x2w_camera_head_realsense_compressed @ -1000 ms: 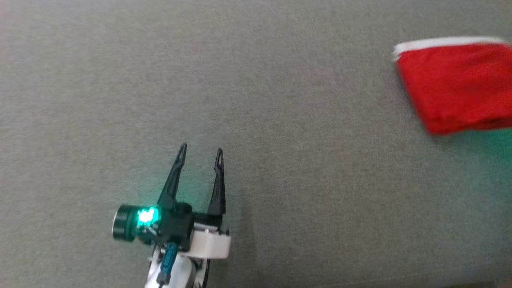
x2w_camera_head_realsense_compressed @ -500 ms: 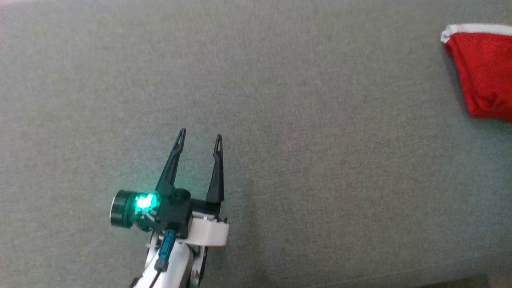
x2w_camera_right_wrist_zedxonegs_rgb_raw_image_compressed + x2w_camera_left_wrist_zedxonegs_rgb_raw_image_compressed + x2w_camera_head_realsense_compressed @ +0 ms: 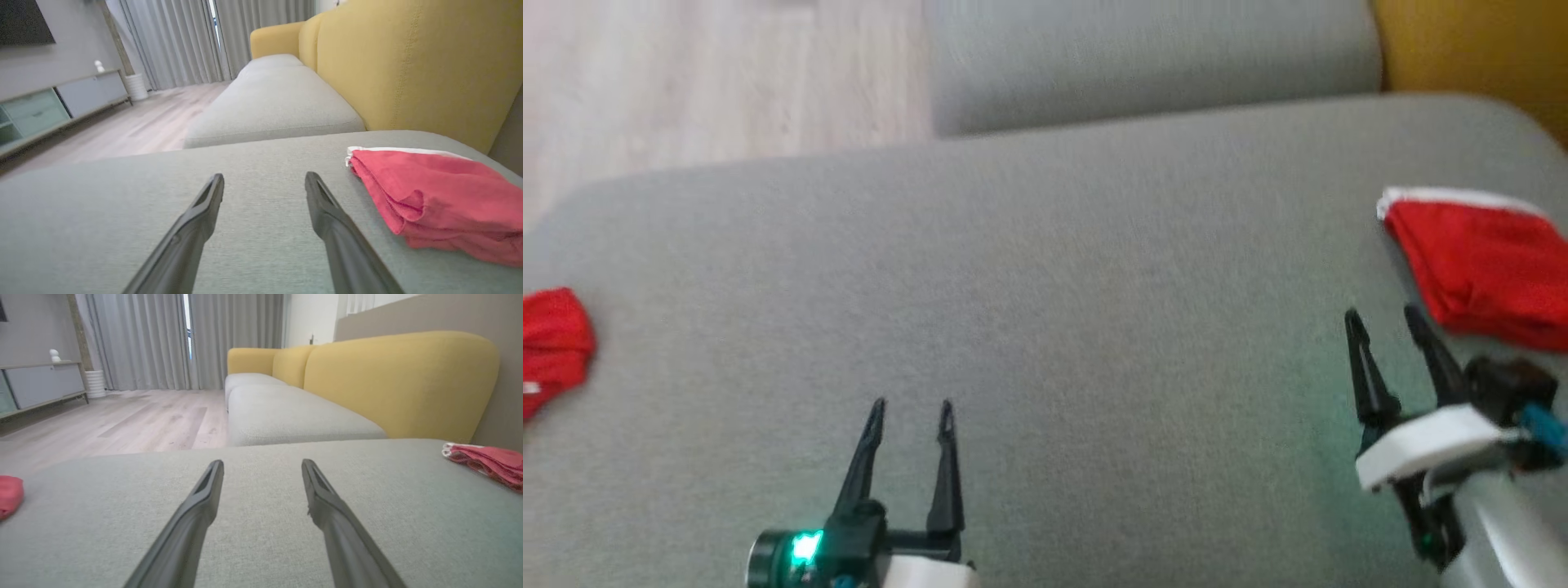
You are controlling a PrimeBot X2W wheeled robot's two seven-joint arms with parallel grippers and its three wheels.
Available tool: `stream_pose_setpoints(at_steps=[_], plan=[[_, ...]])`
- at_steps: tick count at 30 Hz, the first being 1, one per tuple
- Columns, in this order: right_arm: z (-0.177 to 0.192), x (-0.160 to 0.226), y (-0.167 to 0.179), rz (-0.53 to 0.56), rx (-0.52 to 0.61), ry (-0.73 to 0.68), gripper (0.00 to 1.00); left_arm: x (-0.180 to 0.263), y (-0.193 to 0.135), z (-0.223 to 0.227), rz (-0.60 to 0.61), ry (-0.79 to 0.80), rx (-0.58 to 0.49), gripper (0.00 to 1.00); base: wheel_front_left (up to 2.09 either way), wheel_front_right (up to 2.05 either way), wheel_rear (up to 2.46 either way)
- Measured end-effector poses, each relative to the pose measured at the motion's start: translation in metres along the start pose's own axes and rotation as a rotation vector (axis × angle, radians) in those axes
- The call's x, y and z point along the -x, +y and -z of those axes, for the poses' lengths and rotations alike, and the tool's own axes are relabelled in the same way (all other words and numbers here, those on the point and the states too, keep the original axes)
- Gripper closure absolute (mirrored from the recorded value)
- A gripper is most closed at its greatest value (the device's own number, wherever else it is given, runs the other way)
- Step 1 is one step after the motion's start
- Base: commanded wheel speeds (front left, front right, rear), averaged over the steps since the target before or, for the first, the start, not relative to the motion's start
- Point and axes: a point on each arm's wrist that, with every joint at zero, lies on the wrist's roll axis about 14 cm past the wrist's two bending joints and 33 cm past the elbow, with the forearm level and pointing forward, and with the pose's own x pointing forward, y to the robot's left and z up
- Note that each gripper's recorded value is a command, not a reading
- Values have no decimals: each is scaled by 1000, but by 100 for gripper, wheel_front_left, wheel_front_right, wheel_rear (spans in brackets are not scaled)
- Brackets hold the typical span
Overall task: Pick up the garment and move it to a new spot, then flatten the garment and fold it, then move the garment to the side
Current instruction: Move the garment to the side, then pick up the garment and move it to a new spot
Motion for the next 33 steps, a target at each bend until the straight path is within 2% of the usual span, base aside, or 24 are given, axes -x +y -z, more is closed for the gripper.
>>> stream_pose_setpoints(at_steps=[5,10,17,33], plan=[[-26,18,31,-34,-64,-127,0,21,20,-15,-89,-48,36,0,0,0,0],[-27,41,53,-74,-70,-152,0,36,26,-25,-117,-89,14,0,0,0,0],[2,74,61,-80,-40,-77,0,63,33,-24,-134,-99,-24,0,0,0,0],[1,80,64,-64,-53,-92,0,62,34,-26,-115,-108,-50,0,0,0,0]])
